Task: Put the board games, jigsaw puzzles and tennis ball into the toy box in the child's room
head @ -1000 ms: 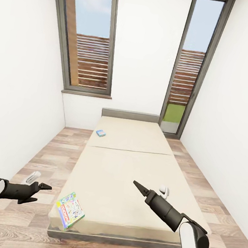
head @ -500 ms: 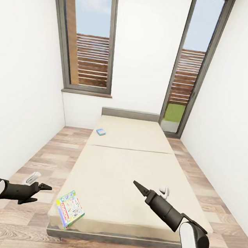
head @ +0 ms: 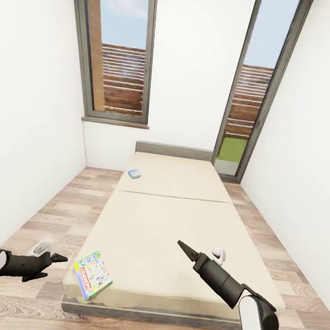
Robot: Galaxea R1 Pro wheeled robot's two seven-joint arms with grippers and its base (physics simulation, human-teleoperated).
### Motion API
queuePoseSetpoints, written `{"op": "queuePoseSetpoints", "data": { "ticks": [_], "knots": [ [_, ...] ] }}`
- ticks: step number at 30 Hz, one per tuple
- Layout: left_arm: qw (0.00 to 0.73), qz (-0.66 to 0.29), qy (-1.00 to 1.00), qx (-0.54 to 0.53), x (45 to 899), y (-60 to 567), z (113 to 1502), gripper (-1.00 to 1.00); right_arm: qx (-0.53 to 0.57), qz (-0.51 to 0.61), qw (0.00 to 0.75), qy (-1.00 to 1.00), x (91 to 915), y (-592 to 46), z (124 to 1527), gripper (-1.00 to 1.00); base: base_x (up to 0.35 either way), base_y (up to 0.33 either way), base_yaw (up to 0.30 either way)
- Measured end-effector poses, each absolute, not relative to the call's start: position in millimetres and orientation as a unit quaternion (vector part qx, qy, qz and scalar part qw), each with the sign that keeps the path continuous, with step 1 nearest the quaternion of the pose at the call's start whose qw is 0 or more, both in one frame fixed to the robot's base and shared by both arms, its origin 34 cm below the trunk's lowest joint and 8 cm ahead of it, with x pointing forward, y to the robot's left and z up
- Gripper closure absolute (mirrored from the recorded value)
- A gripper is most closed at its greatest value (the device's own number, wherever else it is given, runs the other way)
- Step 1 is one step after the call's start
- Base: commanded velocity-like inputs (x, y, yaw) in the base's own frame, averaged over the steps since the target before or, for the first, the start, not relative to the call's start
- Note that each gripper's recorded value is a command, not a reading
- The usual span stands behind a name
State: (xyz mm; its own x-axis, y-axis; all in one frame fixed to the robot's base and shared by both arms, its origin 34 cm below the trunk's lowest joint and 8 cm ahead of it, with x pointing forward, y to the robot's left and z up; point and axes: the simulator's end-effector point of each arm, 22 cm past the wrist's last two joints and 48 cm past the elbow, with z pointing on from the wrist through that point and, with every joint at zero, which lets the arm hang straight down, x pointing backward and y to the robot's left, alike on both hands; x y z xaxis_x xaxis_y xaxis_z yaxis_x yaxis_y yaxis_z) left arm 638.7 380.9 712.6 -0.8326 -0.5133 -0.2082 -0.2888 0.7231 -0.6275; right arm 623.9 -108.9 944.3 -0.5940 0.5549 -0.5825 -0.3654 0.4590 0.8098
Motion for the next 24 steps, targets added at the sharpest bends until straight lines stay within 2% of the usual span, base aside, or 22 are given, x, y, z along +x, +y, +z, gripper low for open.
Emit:
{"op": "queuePoseSetpoints", "data": {
  "ticks": [24],
  "knots": [
    [0.216,-0.282,0.910,-0.215,631,386,650,-1.00,0.066,0.516,0.445,0.729,622,-109,903,-1.00,0.000,0.000,0.000]
  ]
}}
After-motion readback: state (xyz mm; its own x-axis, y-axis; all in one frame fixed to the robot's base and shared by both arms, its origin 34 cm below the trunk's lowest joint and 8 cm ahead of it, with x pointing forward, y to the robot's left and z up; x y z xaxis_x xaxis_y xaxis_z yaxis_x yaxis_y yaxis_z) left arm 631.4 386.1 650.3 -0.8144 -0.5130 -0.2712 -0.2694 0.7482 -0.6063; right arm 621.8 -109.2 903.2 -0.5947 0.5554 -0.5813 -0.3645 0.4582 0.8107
